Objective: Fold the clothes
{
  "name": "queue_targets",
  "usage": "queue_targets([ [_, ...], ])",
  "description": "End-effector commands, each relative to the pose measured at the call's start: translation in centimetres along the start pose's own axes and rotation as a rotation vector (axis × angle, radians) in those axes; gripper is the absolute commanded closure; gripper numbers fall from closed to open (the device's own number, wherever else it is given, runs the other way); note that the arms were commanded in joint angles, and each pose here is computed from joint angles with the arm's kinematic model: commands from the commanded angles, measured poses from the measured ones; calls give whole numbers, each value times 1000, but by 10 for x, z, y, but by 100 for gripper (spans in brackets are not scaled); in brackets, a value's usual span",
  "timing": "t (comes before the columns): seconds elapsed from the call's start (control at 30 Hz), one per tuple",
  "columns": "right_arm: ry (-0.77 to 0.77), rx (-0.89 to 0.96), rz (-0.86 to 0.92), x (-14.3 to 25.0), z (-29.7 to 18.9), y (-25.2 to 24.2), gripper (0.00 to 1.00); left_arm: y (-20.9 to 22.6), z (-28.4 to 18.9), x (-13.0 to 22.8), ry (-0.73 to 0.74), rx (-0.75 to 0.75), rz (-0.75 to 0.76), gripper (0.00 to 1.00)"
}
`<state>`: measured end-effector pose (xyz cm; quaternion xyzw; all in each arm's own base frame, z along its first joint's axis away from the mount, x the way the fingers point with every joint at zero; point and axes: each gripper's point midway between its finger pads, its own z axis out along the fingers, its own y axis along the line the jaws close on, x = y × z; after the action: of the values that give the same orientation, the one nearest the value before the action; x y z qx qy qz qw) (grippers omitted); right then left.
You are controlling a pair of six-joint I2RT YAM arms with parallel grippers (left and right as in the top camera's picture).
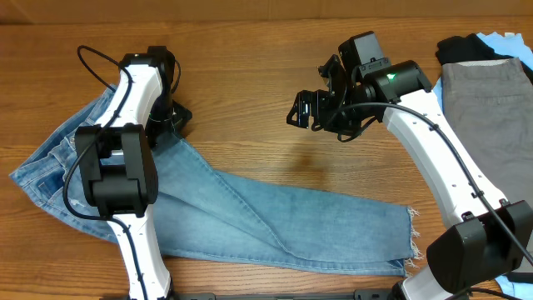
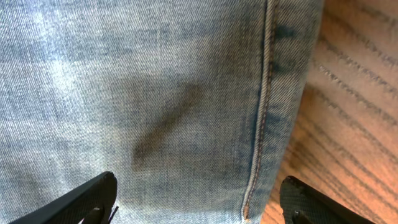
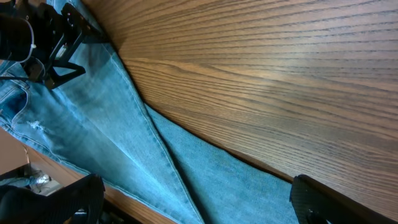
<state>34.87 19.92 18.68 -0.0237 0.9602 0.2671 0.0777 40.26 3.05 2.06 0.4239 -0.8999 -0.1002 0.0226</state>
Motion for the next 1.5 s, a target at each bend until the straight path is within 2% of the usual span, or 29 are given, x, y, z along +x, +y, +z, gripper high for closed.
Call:
queue_targets([
  [0.0,0,-5,-6,0,0,1,0,0,4,-9,-37,-18,-3,12],
  [0.53,-2,-6,-6,-1,0,1,0,5,14,-12,-43,-63,14,12],
  [0.6,-3,-6,-7,-1,0,1,0,7,14,-12,-43,-69,16,17],
  [0.67,-3,-6,-7,-1,0,1,0,11,14,-11,-38,-87,19,32],
  [0.73,-3,-6,-7,-1,0,1,0,14,14,-10,-39,-103,21,42],
  [0.8,-3,-6,-7,-1,0,1,0,20,12,-11,-45,-131,25,62],
  [0.87,-3,-6,-7,-1,0,1,0,27,10,-12,-59,-159,29,77],
  [0.97,-4,-6,-7,-1,0,1,0,37,4,-15,-78,-205,31,93],
  [1.27,-3,-6,-7,-1,0,1,0,89,-38,-19,-41,-364,-75,96],
  [1.47,42,11,16,9,3,-4,0,101,-69,-27,-41,-310,-87,96],
])
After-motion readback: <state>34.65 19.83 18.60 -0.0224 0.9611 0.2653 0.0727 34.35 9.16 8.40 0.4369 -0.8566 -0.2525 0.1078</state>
